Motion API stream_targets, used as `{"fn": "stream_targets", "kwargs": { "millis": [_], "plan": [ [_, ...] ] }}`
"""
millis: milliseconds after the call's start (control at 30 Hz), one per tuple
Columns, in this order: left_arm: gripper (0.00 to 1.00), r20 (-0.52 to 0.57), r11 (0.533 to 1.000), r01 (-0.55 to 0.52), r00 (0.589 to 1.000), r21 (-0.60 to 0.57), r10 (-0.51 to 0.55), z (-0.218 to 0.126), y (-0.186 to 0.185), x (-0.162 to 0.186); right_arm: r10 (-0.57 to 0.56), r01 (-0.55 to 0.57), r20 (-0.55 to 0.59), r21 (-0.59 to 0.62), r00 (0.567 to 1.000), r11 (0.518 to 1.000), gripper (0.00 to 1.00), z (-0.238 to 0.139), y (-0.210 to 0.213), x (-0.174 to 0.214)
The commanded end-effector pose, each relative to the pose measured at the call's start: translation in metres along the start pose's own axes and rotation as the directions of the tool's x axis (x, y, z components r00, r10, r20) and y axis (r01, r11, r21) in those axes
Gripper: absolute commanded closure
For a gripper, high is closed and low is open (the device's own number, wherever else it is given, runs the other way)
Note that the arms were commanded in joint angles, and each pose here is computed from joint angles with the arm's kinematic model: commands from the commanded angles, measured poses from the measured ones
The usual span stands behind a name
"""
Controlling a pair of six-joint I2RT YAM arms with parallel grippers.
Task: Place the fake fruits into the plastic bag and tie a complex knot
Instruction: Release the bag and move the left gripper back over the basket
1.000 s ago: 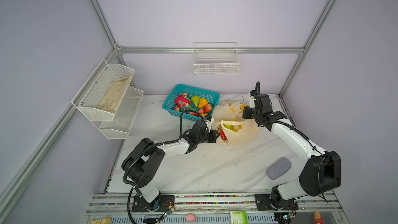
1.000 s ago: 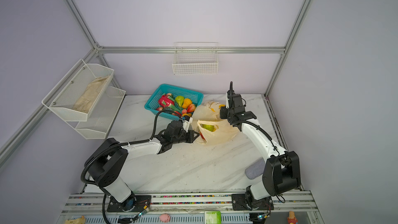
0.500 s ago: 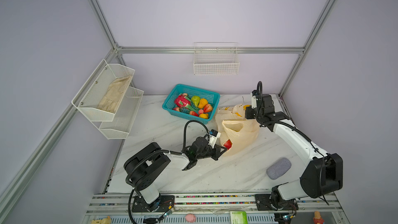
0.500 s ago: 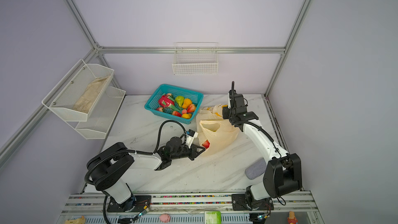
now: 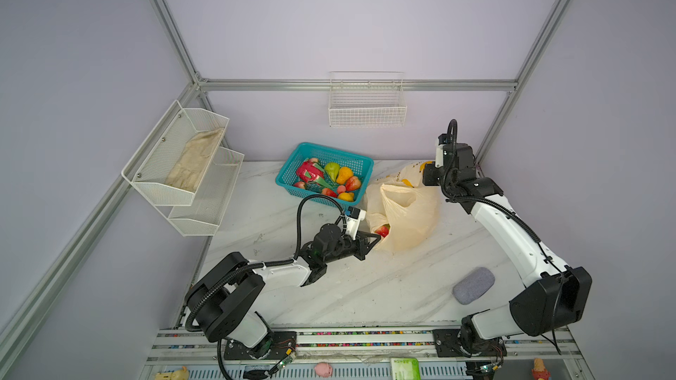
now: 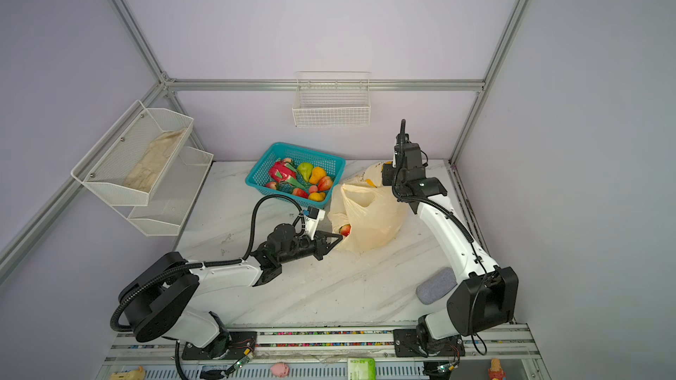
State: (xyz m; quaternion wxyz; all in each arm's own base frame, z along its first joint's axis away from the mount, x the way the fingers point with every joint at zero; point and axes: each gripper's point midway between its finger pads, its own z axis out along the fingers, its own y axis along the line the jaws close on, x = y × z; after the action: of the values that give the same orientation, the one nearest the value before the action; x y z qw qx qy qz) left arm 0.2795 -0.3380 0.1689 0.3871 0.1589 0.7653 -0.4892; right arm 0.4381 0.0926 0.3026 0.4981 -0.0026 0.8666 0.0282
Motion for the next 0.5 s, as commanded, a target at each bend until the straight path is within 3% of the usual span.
{"fn": "stream_targets", "kwargs": {
  "millis": [0, 300, 467],
  "plan": [
    [0.98, 0.04, 1.0, 0.021, 0.999, 0.014, -0.022, 0.004, -0.009, -0.034, -0.007, 0.007, 0.022, -0.004, 1.0, 1.0, 1.0, -0.007, 0.0, -0.012],
    [0.87, 0.005, 0.999, 0.049, 0.999, -0.021, -0.049, 0.004, 0.015, -0.048, 0.028, -0.021, 0.098, -0.074, 0.995, 0.997, 1.0, -0.036, 0.008, -0.035],
    [0.64, -0.01, 0.996, 0.032, 0.999, -0.081, -0.033, -0.01, 0.034, -0.057, 0.031, -0.029, 0.017, -0.103, 0.999, 0.994, 1.0, -0.016, 0.013, 0.0]
  ]
}}
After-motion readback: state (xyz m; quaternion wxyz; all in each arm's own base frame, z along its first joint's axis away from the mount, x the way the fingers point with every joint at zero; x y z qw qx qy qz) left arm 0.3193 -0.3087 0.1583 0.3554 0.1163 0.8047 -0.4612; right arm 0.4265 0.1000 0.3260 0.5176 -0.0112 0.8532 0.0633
